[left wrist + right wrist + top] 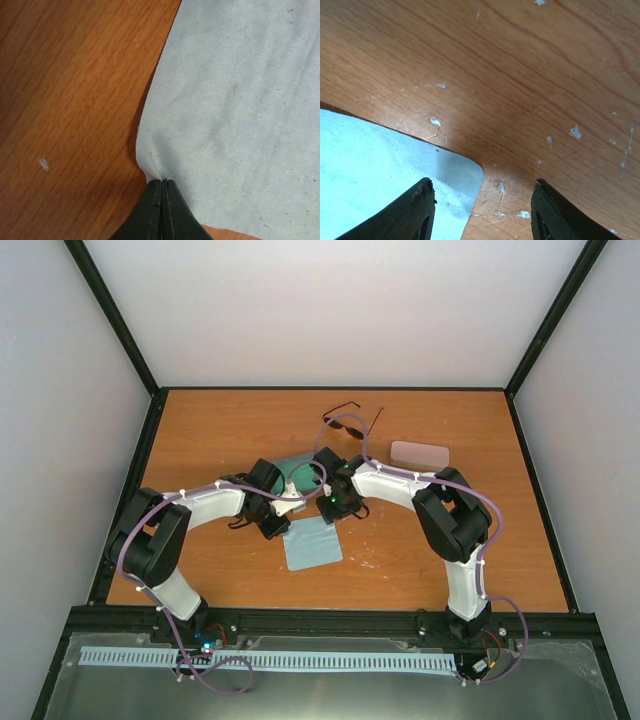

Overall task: Organize the sunglasses
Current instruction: Fold the glasses cleaning cloth at the center of the board, then pick up the glasses cleaning cloth from the center of the board.

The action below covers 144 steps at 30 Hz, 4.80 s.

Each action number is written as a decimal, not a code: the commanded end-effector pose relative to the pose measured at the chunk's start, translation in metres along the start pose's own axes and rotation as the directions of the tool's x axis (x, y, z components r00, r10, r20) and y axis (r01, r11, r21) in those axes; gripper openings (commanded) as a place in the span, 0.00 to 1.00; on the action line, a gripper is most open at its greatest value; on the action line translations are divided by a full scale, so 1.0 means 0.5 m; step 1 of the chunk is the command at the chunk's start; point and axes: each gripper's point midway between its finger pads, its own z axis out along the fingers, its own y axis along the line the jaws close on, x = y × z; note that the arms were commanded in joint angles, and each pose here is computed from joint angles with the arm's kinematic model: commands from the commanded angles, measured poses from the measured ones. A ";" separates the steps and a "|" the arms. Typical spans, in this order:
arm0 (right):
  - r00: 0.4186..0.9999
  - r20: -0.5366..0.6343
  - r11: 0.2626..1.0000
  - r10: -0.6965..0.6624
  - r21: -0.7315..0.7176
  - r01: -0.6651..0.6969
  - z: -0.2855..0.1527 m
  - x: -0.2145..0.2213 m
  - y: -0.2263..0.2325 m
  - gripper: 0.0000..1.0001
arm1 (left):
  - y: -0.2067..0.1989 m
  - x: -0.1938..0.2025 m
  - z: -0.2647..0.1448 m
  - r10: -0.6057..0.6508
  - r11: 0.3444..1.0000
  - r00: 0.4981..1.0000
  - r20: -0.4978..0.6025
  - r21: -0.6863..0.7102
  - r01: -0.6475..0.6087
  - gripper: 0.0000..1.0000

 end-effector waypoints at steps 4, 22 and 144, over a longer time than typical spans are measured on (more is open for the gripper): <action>0.999 0.017 0.999 -0.036 -0.010 0.036 0.008 -0.009 0.017 0.51 | -0.011 0.030 0.005 -0.009 1.000 0.998 -0.065 -0.003 0.008 0.01; 0.994 -0.095 0.999 -0.044 -0.007 0.044 0.073 0.054 0.039 0.07 | -0.001 0.022 0.001 -0.007 1.000 0.999 -0.053 -0.029 0.006 0.01; 1.000 -0.024 0.997 0.000 -0.079 -0.002 -0.019 0.103 0.027 0.43 | -0.010 -0.067 -0.115 0.009 1.000 0.979 0.205 -0.027 -0.003 0.17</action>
